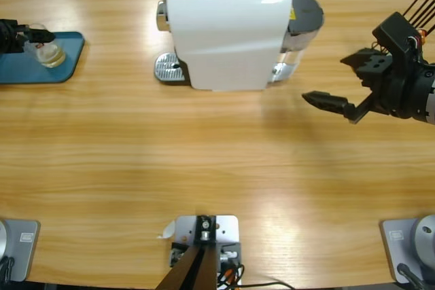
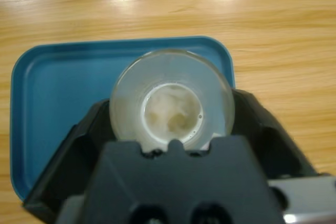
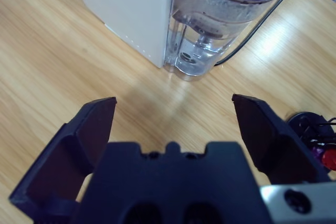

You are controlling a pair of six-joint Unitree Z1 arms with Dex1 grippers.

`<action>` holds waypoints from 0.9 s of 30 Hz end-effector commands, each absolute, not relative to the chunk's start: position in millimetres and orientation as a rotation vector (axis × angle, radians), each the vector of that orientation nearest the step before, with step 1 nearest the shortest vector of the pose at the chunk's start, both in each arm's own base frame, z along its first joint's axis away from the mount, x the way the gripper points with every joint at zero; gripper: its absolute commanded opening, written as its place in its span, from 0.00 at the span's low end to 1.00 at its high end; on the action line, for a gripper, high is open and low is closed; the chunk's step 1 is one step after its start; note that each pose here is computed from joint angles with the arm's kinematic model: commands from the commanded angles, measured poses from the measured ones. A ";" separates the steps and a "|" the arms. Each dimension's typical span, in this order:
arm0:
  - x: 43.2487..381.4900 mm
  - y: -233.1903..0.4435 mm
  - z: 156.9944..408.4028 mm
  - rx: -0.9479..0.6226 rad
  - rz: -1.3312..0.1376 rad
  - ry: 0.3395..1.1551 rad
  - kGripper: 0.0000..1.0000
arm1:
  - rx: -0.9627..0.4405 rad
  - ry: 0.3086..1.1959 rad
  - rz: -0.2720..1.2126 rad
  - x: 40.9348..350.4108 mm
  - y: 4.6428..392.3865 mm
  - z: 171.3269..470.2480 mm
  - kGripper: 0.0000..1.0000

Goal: Pour coffee

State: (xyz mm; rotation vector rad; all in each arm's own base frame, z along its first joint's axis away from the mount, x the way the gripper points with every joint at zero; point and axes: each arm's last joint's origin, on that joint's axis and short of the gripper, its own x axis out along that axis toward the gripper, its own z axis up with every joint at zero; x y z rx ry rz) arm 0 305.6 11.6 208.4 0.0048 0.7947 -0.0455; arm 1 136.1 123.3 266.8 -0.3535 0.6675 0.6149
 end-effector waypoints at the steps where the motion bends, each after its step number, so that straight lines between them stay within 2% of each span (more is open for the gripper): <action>1: 260.4 8.6 240.9 -0.011 -0.043 0.700 0.99 | -0.351 0.671 0.624 129.0 118.6 266.0 1.00; 4: 228.9 -0.7 270.6 0.003 -0.076 0.689 0.99 | -0.335 0.653 0.625 125.5 115.2 268.6 1.00; 7: 183.0 -23.5 292.2 0.054 -0.175 0.717 0.99 | -0.329 0.636 0.622 122.4 111.9 270.1 1.00; 12: 130.1 -65.8 290.6 0.139 -0.563 0.848 0.99 | -0.324 0.615 0.610 118.1 106.6 272.0 1.00; 15: 104.6 -77.9 292.0 0.140 -0.794 0.865 1.00 | -0.323 0.611 0.609 116.8 105.2 271.8 1.00; 16: 99.7 -78.9 292.6 0.146 -0.830 0.876 1.00 | -0.322 0.612 0.610 117.2 105.8 271.4 1.00; 20: 89.3 -78.2 297.5 0.176 -0.899 0.853 1.00 | -0.330 0.630 0.612 121.1 109.9 265.0 1.00; 24: 87.3 -81.3 286.7 0.241 -0.941 0.828 1.00 | -0.343 0.652 0.606 124.7 113.0 260.5 1.00; 27: 83.5 -75.8 285.8 0.269 -0.889 0.787 1.00 | -0.340 0.639 0.598 121.9 109.6 261.8 1.00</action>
